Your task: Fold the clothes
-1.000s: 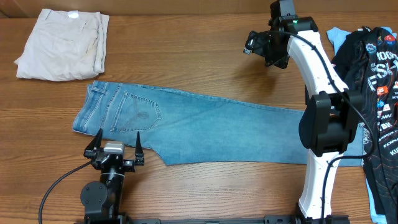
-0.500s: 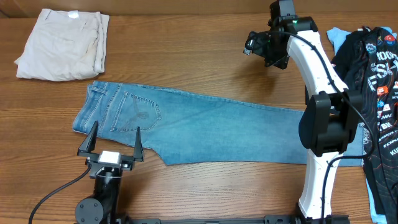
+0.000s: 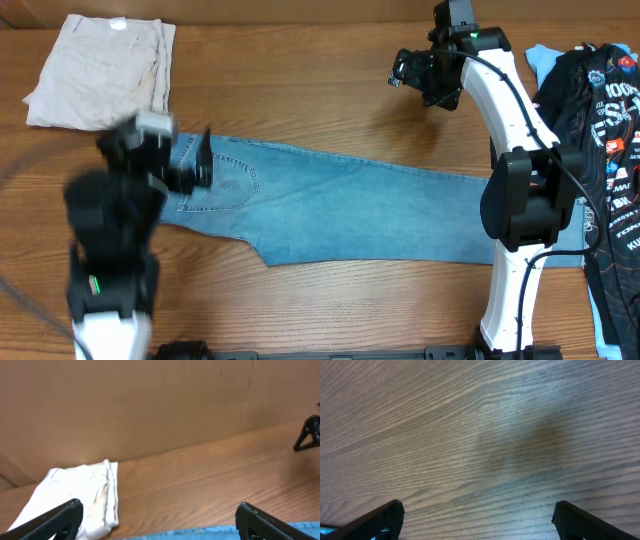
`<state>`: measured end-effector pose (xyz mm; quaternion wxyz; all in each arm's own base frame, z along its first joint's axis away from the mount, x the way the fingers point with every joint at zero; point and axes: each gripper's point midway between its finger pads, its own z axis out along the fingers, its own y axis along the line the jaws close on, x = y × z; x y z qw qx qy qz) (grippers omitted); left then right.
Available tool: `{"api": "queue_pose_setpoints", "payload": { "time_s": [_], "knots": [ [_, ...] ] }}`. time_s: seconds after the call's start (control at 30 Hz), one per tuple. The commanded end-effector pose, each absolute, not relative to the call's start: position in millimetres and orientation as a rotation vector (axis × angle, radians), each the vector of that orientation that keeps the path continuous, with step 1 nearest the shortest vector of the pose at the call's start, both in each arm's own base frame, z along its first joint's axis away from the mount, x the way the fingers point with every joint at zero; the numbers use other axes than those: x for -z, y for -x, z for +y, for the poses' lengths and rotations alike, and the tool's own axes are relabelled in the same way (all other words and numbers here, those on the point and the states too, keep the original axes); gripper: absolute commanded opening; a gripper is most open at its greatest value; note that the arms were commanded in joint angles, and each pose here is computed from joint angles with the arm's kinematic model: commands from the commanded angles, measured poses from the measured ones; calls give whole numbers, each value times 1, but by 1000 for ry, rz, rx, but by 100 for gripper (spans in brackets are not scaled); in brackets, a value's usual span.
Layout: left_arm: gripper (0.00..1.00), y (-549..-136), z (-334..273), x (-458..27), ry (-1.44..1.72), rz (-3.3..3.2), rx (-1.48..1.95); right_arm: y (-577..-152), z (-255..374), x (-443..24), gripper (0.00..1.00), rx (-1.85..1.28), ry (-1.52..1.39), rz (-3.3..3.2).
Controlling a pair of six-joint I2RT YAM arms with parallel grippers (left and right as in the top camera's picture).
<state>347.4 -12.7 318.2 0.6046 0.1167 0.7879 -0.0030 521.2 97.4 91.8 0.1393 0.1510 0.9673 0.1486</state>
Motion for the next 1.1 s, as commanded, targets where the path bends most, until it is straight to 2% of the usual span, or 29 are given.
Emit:
{"api": "queue_pose_setpoints", "payload": {
  "time_s": [0.0,0.17,0.33,0.37,0.4,0.47,0.5,0.53,0.8,1.07],
  "knots": [
    [100,-386,-11,-327,-339,1856,-13,-524,101,-122,100,-475,-411,2741],
    [100,-449,7,-329,-296,1835,-101,-520,100,-120,100,-470,-418,2759],
    [100,-499,16,-280,-301,1918,-108,-512,99,-117,100,-458,-421,2795],
    [85,-506,18,-267,-301,1940,-106,-511,99,-117,100,-456,-420,2798],
    [59,-515,21,-251,-298,1965,-106,-511,98,-116,100,-445,-423,2802],
    [24,-529,28,-227,-276,2003,-108,-509,97,-115,100,-439,-427,2808],
    [10,-535,32,-216,-256,2019,-110,-508,97,-115,100,-439,-428,2812],
    [4,-542,37,-204,-231,2033,-116,-507,97,-115,100,-438,-430,2817],
    [4,-581,64,-150,-72,2061,-144,-497,96,-111,100,-427,-443,2858],
    [4,-602,77,-84,-28,2151,-120,-493,96,-110,100,-429,-454,2876]
  ]
}}
